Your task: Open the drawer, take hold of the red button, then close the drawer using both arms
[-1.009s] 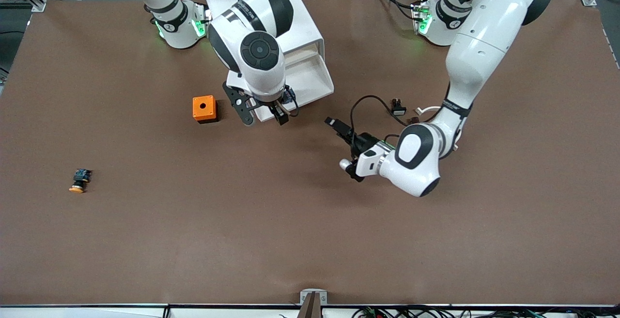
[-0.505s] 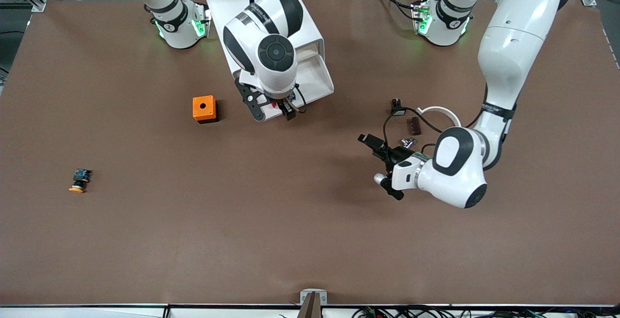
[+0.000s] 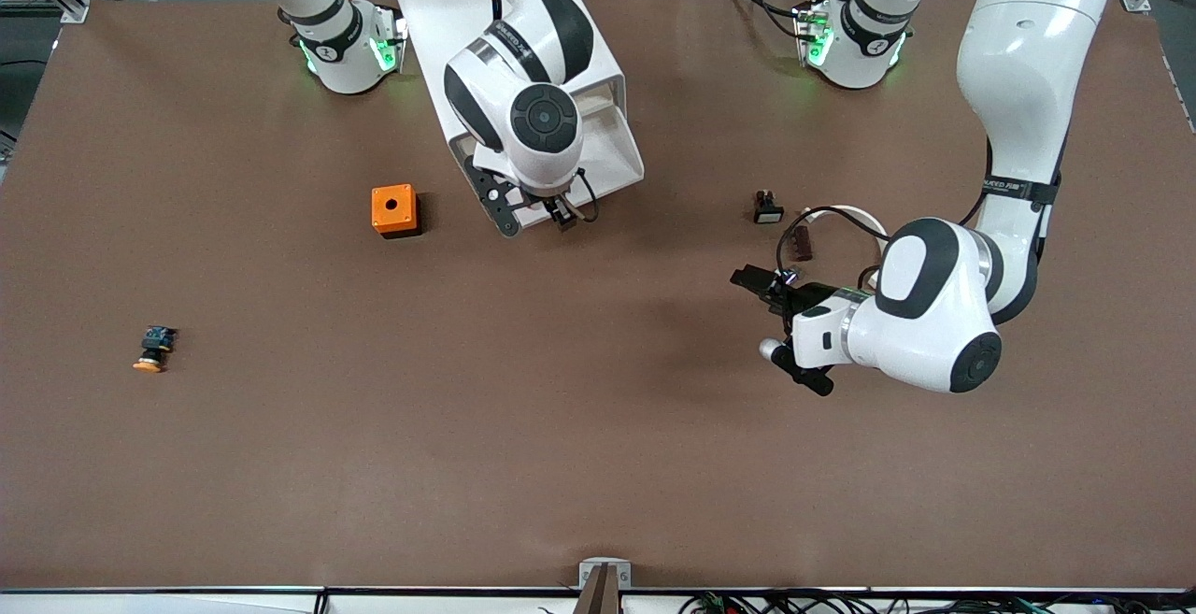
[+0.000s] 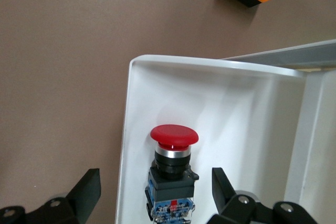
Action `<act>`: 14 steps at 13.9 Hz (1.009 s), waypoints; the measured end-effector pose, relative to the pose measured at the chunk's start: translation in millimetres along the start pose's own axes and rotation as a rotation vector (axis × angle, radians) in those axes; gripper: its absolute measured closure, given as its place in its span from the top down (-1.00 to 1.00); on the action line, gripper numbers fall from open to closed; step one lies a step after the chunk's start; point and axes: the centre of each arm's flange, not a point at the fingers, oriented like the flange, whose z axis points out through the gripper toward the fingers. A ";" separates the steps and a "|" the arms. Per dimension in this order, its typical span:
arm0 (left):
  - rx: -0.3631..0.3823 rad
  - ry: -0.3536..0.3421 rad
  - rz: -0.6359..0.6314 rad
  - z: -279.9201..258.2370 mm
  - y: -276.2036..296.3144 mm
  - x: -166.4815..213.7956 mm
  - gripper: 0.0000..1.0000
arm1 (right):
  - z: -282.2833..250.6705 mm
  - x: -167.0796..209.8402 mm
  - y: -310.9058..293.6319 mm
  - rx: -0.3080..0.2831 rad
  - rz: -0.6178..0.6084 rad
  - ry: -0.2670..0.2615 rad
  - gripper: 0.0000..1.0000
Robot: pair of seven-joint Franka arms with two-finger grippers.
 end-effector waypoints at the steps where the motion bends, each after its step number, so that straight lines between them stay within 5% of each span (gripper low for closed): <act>1: 0.020 -0.007 0.000 0.4 -2.2 -0.7 1.00 | 2.0 -2.8 0.2 -0.003 -0.004 0.002 0.70; 4: 0.041 -0.008 0.003 0.6 -3.2 -0.3 1.00 | 5.7 -8.0 0.8 -0.009 -0.011 0.006 0.08; 6: 0.073 0.003 -0.007 2.6 1.2 3.5 1.00 | 6.4 -9.3 1.1 -0.011 -0.013 0.007 0.07; 10: 0.259 0.002 -0.094 8.6 41.6 10.6 1.00 | 7.5 -10.7 1.9 -0.017 -0.015 0.009 -0.05; 14: 0.307 0.042 -0.203 10.9 69.9 13.9 1.00 | 16.7 -17.1 -0.5 -0.019 -0.023 0.013 0.09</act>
